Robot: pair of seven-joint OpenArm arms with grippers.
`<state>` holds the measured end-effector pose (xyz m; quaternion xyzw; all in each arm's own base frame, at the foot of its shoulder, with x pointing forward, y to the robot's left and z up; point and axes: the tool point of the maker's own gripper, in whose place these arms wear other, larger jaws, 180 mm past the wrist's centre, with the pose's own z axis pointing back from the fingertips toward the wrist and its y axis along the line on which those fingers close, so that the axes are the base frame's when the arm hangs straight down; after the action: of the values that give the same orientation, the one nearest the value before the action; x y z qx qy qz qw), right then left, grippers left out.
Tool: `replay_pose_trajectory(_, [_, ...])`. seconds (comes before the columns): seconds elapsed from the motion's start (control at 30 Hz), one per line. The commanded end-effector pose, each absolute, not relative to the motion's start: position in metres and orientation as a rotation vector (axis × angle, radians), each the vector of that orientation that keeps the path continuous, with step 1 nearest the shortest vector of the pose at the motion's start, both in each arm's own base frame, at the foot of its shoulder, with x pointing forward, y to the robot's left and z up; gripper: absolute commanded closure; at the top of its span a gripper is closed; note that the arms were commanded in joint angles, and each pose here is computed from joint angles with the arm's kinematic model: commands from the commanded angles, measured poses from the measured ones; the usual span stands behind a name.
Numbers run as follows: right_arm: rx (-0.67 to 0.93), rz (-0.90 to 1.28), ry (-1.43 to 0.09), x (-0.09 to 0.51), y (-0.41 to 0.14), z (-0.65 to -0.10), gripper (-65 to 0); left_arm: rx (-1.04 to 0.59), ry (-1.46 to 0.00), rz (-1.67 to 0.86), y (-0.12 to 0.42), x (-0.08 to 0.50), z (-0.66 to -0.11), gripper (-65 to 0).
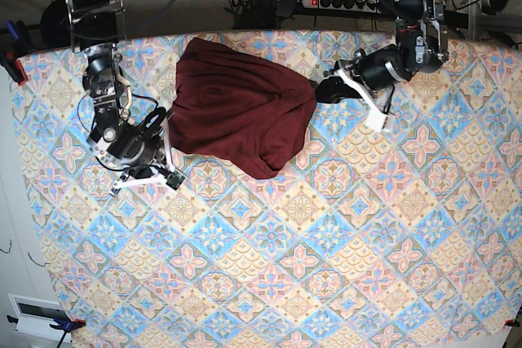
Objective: Layout the t-shirt on the table in an organized manner, then fold the t-shirt properly
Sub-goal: 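Grasp the shirt bundle's edges with both grippers and fold it over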
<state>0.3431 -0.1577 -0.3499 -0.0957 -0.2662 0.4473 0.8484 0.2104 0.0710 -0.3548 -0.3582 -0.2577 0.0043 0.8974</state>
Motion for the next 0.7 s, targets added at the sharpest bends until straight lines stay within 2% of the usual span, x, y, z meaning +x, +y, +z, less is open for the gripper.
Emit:
replay_pose_trajectory(0.0, [-0.226,0.934,-0.598,0.357,-0.162,-0.337,-3.9,-0.764,-0.545,-0.016,0.063,0.209,-0.348,0.0])
replay_pose_trajectory(0.07, [-0.226,0.924,-0.582,0.363,-0.166,-0.340,-0.5,-0.791,-0.507,-0.046,0.047,0.198,-0.351,0.0])
replay_pose_trajectory(0.2, [-0.209,0.906,-0.551,0.372,-0.172,-0.350,0.0,-0.839,-0.453,-0.103,0.020,0.182,-0.354,0.0])
replay_pose_trajectory(0.37, [-0.078,0.935,-0.502,0.363,-0.135,-0.391,0.0,-0.776,-0.398,-0.189,-0.003,0.167,-0.376,0.0])
replay_pose_trajectory(0.67, [-0.005,1.023,-0.385,0.346,-0.113,-0.436,0.0,-0.702,-0.341,-0.226,-0.018,0.178,-0.411,0.0])
